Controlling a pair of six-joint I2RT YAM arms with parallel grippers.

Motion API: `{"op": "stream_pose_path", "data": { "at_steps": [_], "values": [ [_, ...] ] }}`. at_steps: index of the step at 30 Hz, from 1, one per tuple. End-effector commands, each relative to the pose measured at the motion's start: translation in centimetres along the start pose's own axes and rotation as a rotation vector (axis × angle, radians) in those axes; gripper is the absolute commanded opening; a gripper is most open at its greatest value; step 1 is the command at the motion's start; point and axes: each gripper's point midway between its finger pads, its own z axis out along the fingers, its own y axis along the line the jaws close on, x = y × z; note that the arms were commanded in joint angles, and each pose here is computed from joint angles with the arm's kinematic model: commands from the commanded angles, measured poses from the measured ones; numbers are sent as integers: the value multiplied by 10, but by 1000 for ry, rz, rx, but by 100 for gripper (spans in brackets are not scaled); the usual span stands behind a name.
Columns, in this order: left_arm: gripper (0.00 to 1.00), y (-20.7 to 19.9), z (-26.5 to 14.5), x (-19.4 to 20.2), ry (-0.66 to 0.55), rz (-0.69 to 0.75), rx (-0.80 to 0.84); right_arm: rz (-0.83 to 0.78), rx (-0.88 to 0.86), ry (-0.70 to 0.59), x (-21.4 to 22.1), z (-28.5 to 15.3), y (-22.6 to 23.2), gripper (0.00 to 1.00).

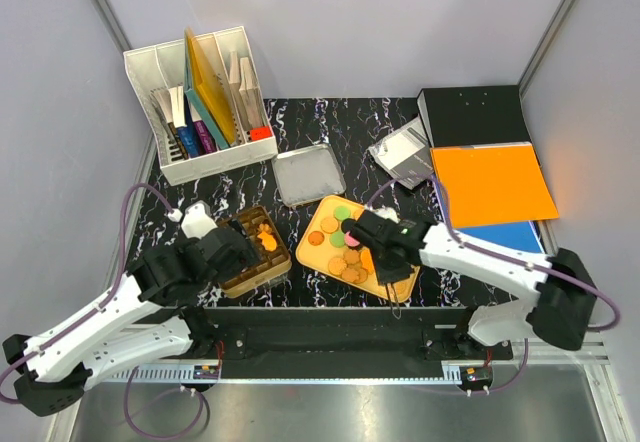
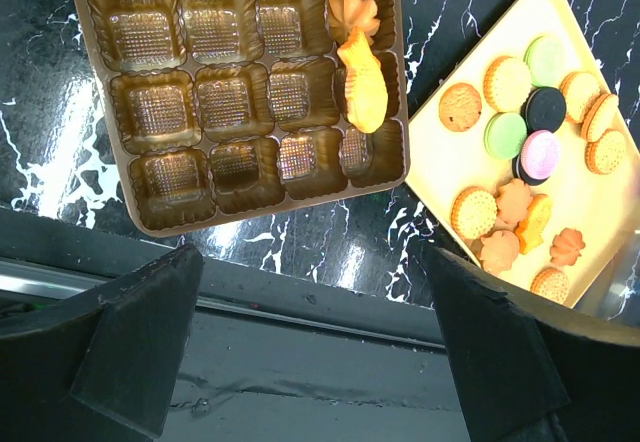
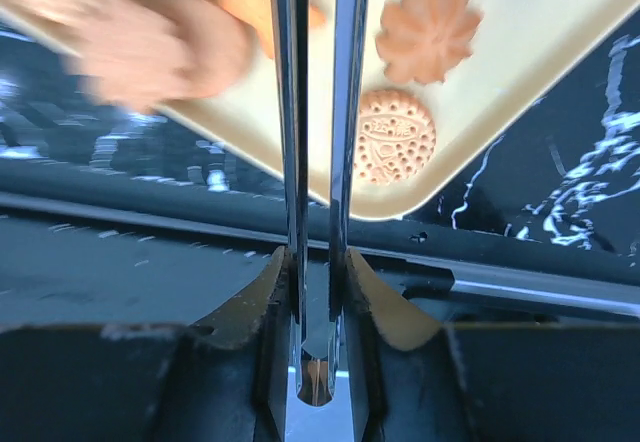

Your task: Pack the cookies

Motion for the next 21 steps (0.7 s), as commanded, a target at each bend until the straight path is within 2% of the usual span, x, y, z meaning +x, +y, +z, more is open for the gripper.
{"op": "stream_pose_path", "data": {
  "at_steps": [1, 4, 5, 6, 7, 10, 13, 16, 18, 19, 21],
  "values": [
    [97, -9, 0, -4, -13, -28, 16, 59, 8, -150, -27, -63, -14, 29],
    [97, -9, 1, -5, -16, -22, 8, 55, -35, -189, -37, -85, -9, 25],
    [97, -9, 1, -5, -16, -18, 6, 52, -67, -207, -43, -94, -5, 19],
    [97, -10, 1, -6, -17, -21, 9, 43, -92, -214, -45, -99, -1, 3],
    [97, -9, 1, -7, -26, -19, 5, 28, -150, -216, -47, -104, 11, 0],
    [98, -9, -5, -19, -68, -35, 7, -57, -273, -234, -56, -122, 37, 0],
    [99, -8, -14, -32, -116, -50, 18, -159, -329, -271, -66, -142, 60, 0],
    [99, -7, -22, -44, -157, -59, 24, -241, -335, -265, -73, -141, 80, 1],
    [99, -4, -24, -47, -165, -54, 14, -315, -337, -230, -69, -133, 100, 6],
    [99, -3, -24, -47, -164, -52, 12, -334, -349, -241, -72, -138, 109, 15],
    [99, 0, -22, -43, -155, -50, 1, -379, -341, -221, -70, -131, 124, 22]
  ]
}}
